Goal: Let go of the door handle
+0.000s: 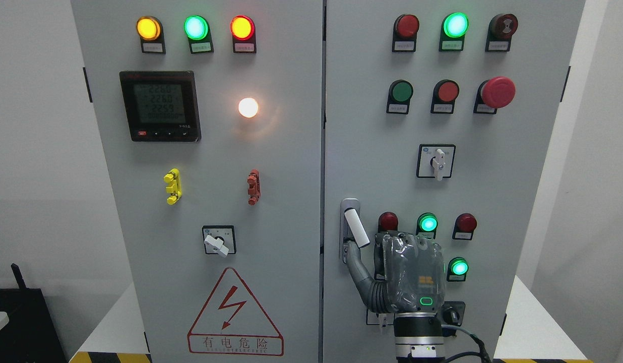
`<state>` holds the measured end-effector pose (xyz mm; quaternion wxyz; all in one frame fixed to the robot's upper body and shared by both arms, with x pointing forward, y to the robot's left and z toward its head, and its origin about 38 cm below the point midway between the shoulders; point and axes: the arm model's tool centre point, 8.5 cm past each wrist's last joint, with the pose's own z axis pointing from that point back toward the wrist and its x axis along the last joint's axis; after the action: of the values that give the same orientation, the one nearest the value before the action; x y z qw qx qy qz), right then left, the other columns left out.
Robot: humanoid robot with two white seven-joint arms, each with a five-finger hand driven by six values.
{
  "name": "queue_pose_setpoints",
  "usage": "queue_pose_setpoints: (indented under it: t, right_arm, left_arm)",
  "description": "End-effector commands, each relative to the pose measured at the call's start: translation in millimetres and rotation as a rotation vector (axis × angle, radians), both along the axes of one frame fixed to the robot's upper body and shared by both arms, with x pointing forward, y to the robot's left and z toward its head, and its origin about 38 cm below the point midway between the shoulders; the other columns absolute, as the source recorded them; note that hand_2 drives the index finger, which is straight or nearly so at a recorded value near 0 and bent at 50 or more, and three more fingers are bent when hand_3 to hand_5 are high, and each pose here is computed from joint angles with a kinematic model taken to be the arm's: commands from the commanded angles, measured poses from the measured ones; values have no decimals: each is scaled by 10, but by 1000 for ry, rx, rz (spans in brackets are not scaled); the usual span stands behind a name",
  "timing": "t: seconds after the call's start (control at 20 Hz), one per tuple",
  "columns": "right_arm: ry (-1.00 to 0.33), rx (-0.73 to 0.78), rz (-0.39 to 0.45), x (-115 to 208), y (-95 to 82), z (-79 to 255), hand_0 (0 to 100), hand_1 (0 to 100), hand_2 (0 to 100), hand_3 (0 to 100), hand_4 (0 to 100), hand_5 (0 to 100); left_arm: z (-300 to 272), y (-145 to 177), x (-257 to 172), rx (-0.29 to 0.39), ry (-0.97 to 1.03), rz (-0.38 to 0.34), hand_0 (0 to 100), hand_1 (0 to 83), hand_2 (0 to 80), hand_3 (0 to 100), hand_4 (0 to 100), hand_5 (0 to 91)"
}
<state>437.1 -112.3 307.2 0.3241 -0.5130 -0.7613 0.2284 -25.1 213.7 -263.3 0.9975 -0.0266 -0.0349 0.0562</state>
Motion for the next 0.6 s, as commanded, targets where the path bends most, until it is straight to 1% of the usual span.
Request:
queue_pose_setpoints:
  t: [0.0, 0.15, 0.55]
  right_arm:
    - [1, -1, -9, 4, -24, 0, 552, 354, 1000, 1000, 1000, 972]
    - [0, 7, -17, 9, -59, 7, 553, 354, 1000, 1000, 1000, 972]
    - [-9, 8, -19, -2, -70, 35, 555, 354, 1000, 1000, 1000, 972]
  left_arm:
    - [-4, -3, 53, -1, -16, -12, 120, 389, 0, 0, 0, 0]
    - [-4, -3, 53, -1, -16, -12, 120, 389, 0, 0, 0, 0]
    - [-4, -3, 53, -1, -16, -12, 120, 389, 0, 0, 0, 0]
